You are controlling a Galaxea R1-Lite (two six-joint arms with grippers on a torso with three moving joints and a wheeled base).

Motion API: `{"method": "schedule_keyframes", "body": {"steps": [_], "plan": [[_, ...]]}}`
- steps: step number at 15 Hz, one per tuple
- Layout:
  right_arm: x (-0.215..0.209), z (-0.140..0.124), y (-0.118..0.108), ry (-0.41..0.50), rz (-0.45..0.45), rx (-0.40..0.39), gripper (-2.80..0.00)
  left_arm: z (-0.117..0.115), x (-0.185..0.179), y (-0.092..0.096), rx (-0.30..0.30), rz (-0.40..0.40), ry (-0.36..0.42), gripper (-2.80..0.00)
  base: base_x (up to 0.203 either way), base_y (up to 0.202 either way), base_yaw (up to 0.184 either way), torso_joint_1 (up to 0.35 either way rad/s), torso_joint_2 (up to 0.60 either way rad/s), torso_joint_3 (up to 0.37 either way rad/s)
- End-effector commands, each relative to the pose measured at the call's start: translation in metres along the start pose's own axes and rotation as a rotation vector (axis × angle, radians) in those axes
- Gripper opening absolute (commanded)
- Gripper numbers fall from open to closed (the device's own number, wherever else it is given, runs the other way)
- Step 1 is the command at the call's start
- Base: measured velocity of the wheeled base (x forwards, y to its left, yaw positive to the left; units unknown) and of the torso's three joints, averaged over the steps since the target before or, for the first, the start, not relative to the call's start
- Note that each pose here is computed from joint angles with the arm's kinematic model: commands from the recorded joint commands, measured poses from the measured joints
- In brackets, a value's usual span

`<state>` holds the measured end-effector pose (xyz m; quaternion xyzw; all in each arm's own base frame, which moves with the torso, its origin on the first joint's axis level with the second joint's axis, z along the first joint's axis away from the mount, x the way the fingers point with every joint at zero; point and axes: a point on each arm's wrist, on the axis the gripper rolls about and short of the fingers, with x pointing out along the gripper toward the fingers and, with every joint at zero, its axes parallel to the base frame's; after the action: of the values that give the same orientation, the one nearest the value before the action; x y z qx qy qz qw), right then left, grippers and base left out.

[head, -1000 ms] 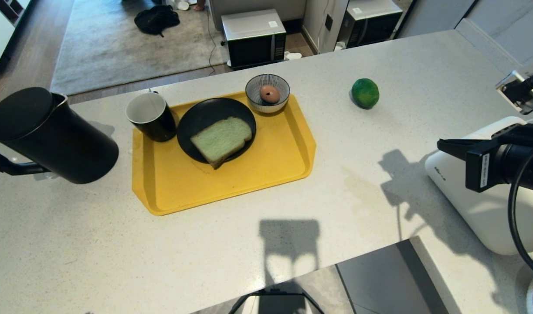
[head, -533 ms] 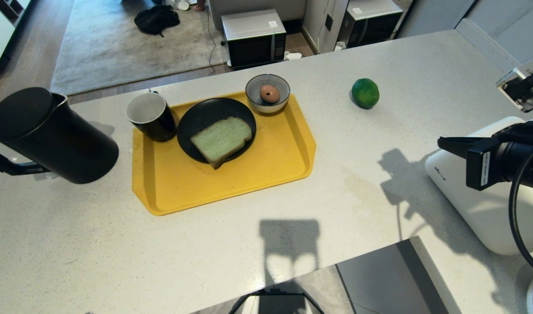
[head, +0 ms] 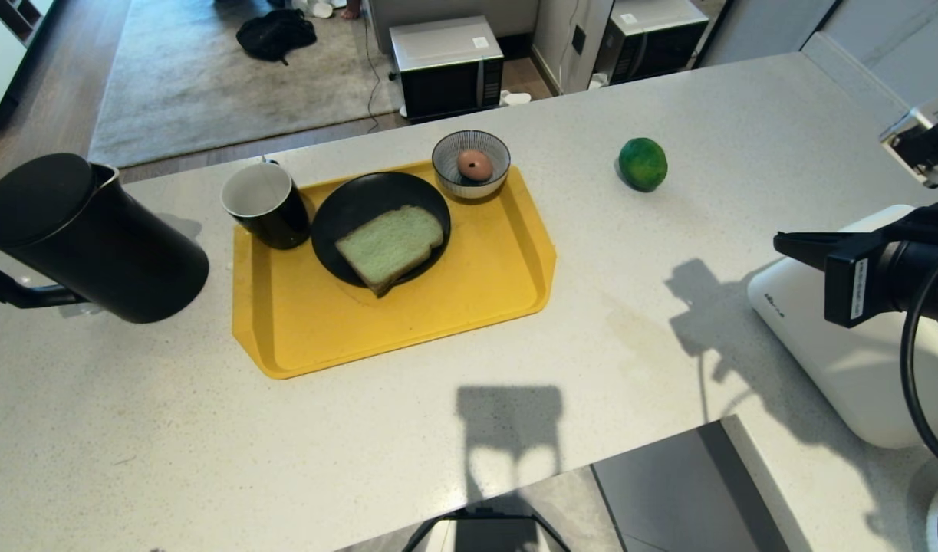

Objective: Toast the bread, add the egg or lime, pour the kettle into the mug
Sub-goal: Put the fruit on a plate

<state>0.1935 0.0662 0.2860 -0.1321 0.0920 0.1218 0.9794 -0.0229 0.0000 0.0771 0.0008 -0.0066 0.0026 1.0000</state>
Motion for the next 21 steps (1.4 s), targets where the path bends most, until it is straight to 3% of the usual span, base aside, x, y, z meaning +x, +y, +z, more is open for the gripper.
{"method": "schedule_keyframes", "body": {"steps": [1,12,18,21], "plan": [[0.0,0.002,0.0,-0.007,-0.001,0.0,-2.8,0.0,0.0,0.0,0.0,0.0,-0.001,-2.8,0.0,0.0,0.0,0.0,0.0,0.0],[0.012,0.009,0.0,-0.007,-0.001,0.001,-2.8,0.0,0.0,0.0,-0.002,0.0,-0.001,-2.8,0.0,0.0,0.0,0.0,0.0,0.0],[0.012,0.009,0.0,-0.006,-0.003,0.003,-2.8,0.0,0.0,0.0,-0.002,-0.001,-0.001,-2.8,0.171,0.0,0.0,0.0,0.0,0.004],[0.019,0.008,0.001,0.007,0.0,-0.001,-2.8,0.0,0.0,0.0,-0.002,-0.001,-0.001,-2.8,0.019,0.0,0.001,0.004,0.0,-0.001]]}}
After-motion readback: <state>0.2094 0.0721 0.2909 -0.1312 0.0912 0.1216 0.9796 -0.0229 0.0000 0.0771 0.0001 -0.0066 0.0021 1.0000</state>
